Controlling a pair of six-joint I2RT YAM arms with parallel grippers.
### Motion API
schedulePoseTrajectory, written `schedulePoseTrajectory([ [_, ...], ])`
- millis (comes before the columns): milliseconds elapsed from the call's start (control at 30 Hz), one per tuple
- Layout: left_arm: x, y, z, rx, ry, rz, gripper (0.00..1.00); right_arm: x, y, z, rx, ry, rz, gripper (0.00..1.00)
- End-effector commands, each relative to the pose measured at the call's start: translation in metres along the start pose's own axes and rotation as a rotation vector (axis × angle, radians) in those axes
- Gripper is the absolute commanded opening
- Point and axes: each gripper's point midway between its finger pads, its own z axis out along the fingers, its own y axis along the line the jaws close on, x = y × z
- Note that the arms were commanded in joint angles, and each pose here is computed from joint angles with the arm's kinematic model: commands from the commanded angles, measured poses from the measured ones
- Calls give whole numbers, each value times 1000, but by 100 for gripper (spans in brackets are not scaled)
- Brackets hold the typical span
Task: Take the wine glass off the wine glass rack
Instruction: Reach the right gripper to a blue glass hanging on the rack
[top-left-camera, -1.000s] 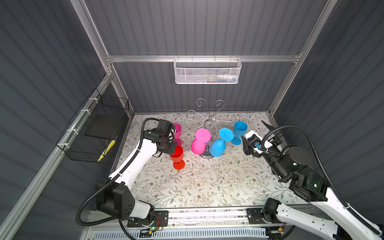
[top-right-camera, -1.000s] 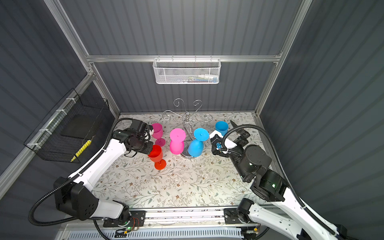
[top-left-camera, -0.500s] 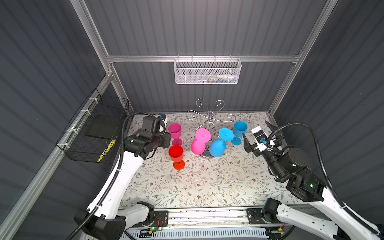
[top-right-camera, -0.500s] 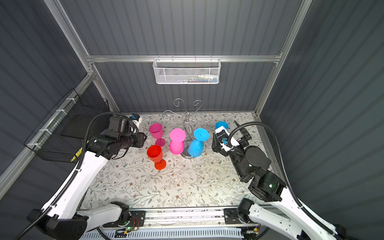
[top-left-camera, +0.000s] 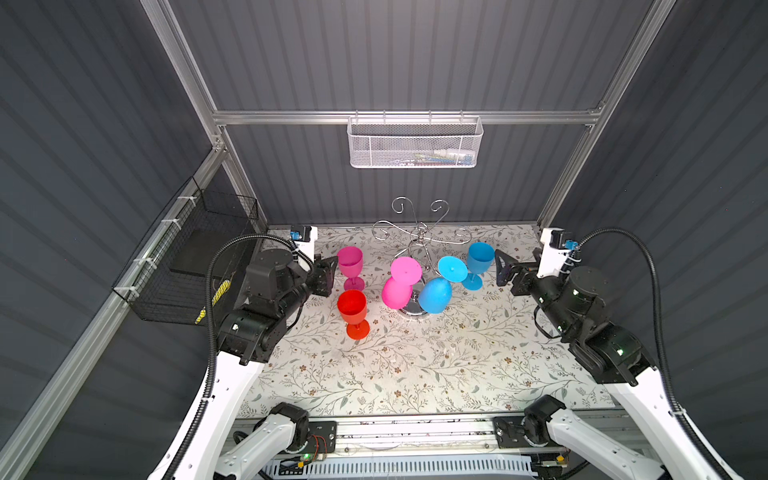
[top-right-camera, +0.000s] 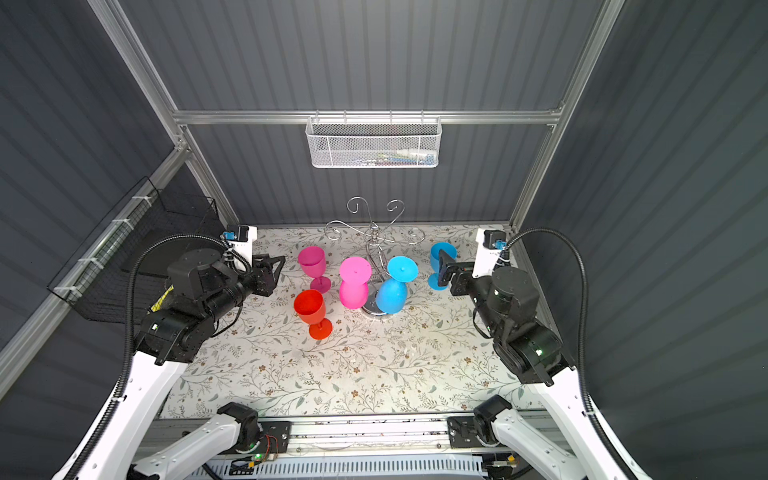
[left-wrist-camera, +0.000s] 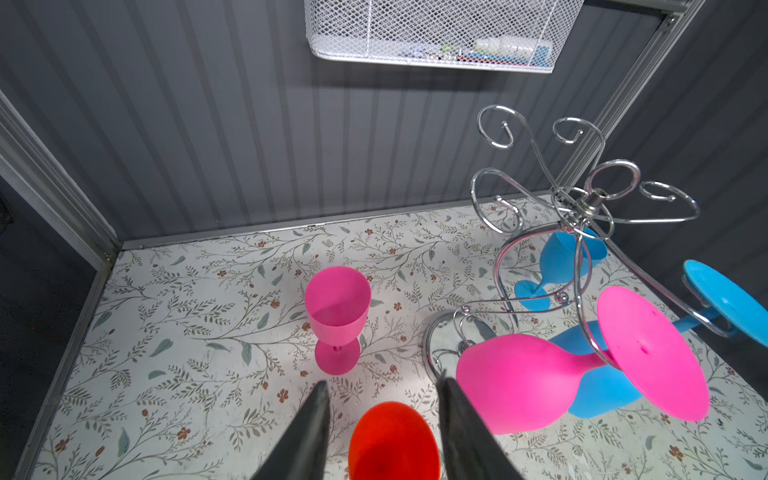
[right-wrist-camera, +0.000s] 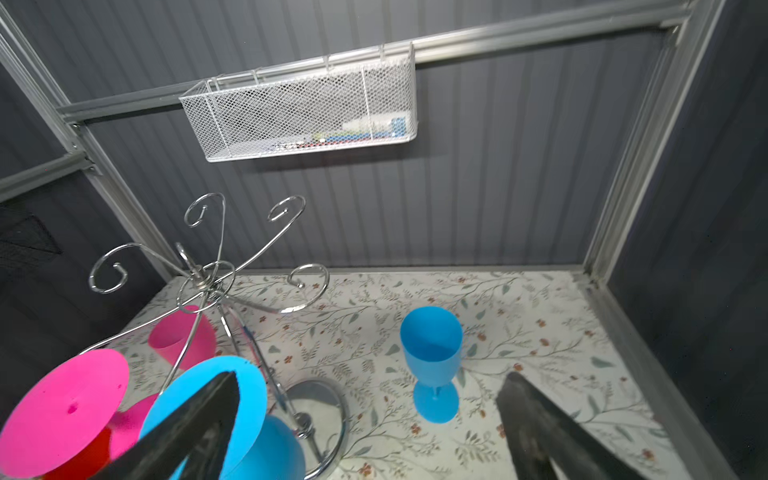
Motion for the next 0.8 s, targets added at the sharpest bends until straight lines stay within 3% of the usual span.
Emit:
schedulePoseTrajectory([
  [0, -14, -4, -5, 29, -82, -31, 44, 12, 17, -3, -154, 51, 278, 99],
  [167, -8, -7, 3, 53, -67, -51, 44, 33, 28, 3, -299, 145, 495, 95],
  [433, -8, -11, 8, 77, -69, -73, 43, 56, 42, 19, -524, 240, 843, 77],
  [600, -6, -12, 8, 84, -65, -81, 43, 72, 46, 27, -578, 287, 934, 71],
  [767, -6, -9, 5, 66, -76, -76, 43, 74, 49, 26, -599, 300, 940, 69],
])
